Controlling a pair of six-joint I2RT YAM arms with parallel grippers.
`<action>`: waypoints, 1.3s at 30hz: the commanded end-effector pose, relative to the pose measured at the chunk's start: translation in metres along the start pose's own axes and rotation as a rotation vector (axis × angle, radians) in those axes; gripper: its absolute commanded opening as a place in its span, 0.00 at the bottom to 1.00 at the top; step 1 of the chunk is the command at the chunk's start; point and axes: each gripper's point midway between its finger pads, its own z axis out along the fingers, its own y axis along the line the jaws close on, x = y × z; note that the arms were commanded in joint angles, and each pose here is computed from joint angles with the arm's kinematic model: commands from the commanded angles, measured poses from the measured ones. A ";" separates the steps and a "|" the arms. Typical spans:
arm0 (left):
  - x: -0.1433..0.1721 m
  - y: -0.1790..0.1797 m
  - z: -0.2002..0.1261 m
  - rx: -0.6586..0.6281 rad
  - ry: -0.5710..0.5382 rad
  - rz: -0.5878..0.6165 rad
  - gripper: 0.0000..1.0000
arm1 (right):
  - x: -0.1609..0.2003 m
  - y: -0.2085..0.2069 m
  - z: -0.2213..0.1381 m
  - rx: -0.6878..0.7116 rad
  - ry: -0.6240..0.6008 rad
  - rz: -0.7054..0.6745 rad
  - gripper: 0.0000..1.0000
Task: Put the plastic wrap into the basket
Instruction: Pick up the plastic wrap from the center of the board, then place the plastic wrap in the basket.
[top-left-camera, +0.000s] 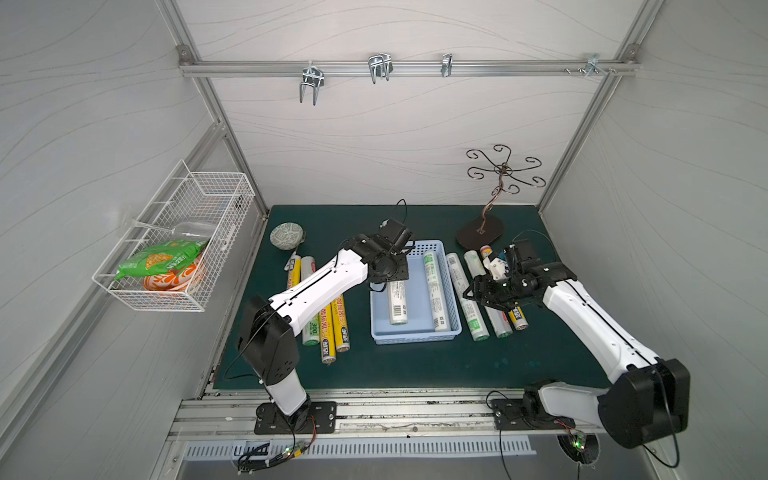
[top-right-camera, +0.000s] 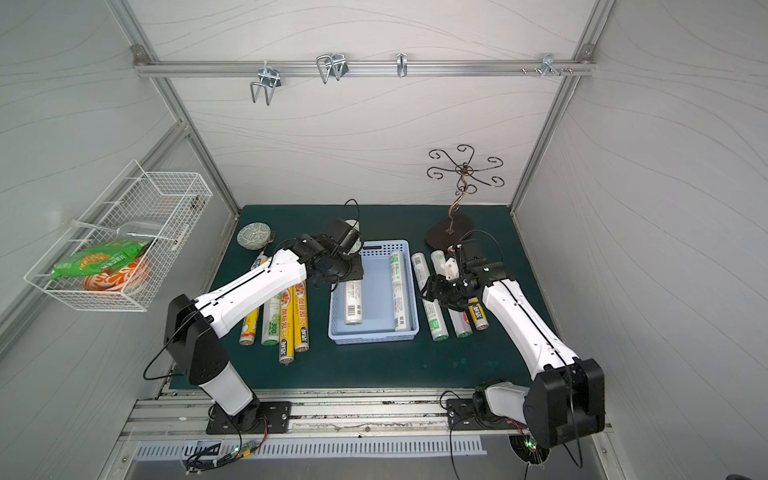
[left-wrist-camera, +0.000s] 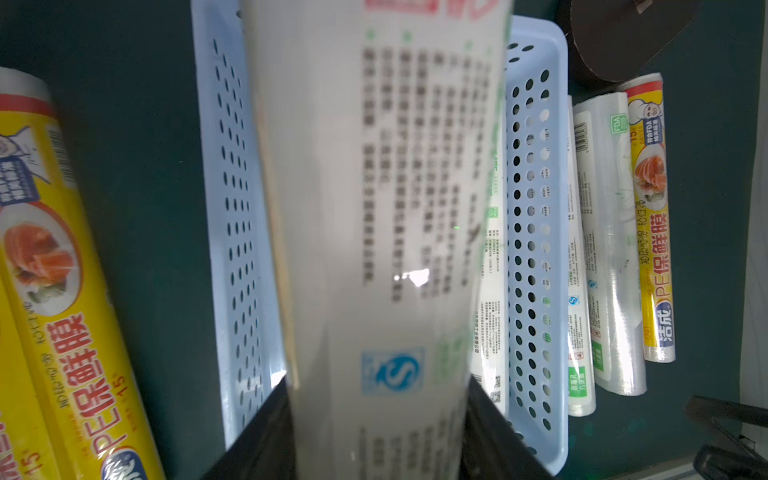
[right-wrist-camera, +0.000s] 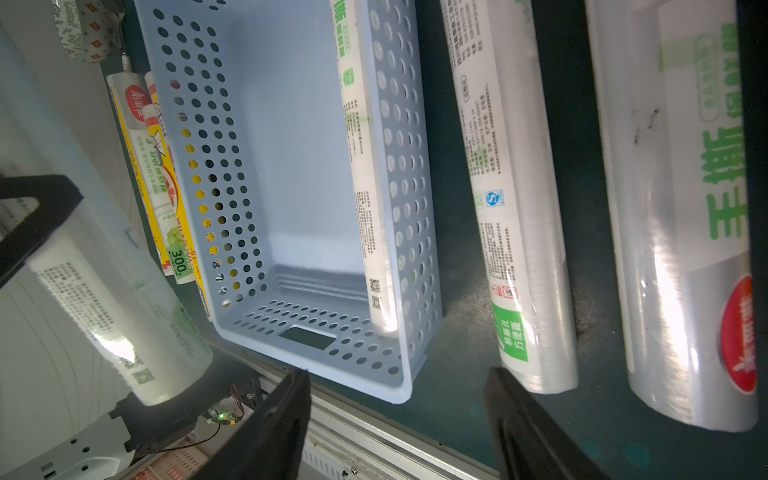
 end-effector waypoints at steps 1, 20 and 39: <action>-0.030 -0.037 -0.009 0.117 -0.091 -0.015 0.36 | 0.000 0.003 -0.001 -0.024 -0.005 0.000 0.71; 0.000 -0.060 0.061 0.106 0.040 0.010 0.35 | 0.002 0.003 0.000 -0.029 -0.005 0.005 0.71; 0.025 -0.065 0.117 0.108 0.151 -0.029 0.38 | 0.004 0.003 0.003 -0.043 0.002 0.017 0.71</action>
